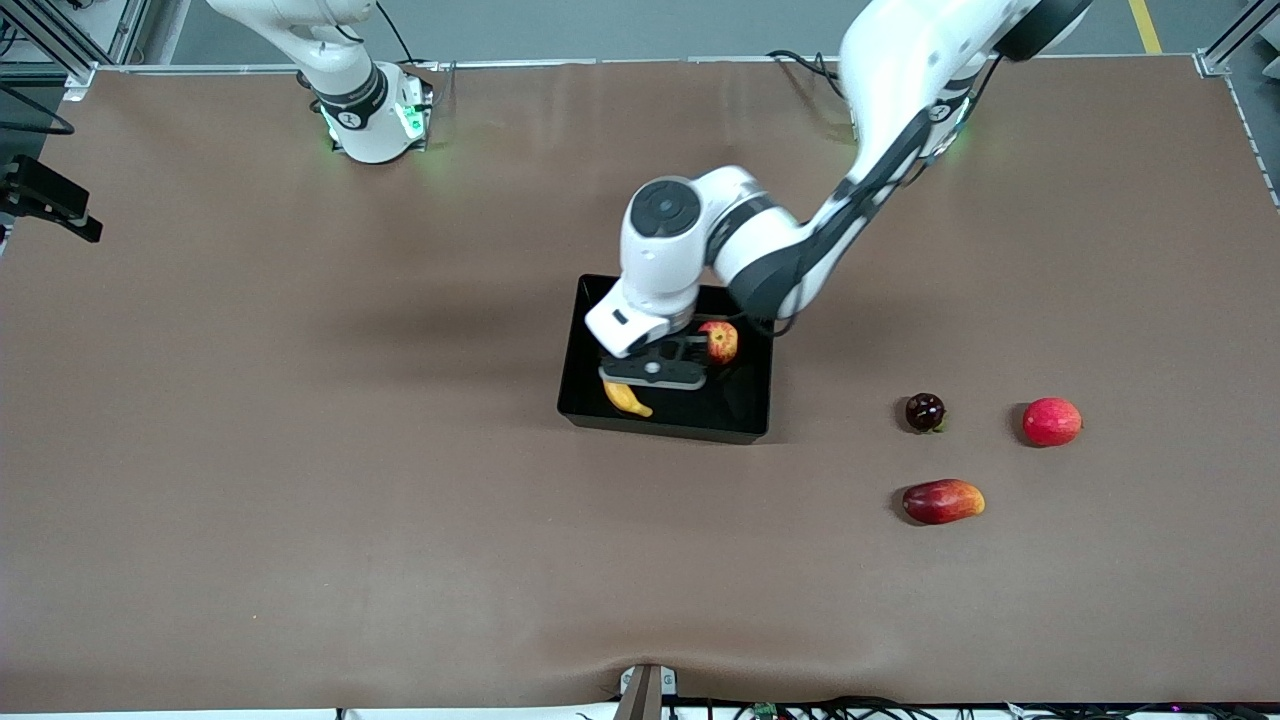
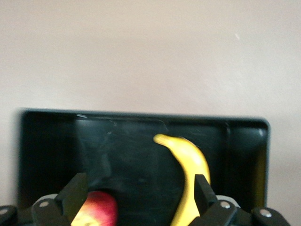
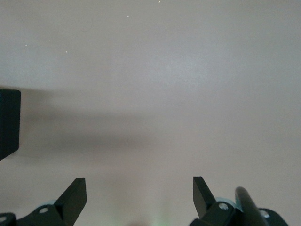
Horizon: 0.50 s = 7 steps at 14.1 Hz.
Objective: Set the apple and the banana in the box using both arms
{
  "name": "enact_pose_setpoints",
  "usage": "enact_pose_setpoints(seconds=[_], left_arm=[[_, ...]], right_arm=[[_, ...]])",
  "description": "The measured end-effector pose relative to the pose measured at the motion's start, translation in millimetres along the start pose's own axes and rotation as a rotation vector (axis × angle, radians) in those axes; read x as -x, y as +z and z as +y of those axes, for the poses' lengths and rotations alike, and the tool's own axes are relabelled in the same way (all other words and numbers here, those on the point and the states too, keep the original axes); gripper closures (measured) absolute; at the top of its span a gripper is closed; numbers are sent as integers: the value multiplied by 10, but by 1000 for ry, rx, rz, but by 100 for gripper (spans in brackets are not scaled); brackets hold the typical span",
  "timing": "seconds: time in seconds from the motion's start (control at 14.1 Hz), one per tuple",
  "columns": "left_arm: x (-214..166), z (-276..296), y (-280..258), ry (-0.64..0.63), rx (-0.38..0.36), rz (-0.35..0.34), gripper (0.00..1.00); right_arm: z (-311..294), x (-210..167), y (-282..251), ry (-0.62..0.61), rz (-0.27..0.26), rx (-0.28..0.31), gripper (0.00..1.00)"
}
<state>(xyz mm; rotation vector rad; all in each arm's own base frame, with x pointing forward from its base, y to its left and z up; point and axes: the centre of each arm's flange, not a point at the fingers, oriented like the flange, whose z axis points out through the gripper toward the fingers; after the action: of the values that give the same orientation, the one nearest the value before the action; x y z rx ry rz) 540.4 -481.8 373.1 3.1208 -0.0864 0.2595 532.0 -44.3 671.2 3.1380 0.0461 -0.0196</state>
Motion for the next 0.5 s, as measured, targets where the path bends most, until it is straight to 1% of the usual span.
enact_pose_setpoints(seconds=[0.28, 0.43, 0.5], left_arm=[[-336, -681, -926, -106, -62, 64, 0], [-428, -993, -1214, -120, -92, 72, 0], [-475, -1157, -1328, -116, -96, 65, 0]], right_arm=[[0, 1, 1, 0, -1, 0, 0], [1, 1, 2, 0, -2, 0, 0], [1, 1, 3, 0, -2, 0, 0]])
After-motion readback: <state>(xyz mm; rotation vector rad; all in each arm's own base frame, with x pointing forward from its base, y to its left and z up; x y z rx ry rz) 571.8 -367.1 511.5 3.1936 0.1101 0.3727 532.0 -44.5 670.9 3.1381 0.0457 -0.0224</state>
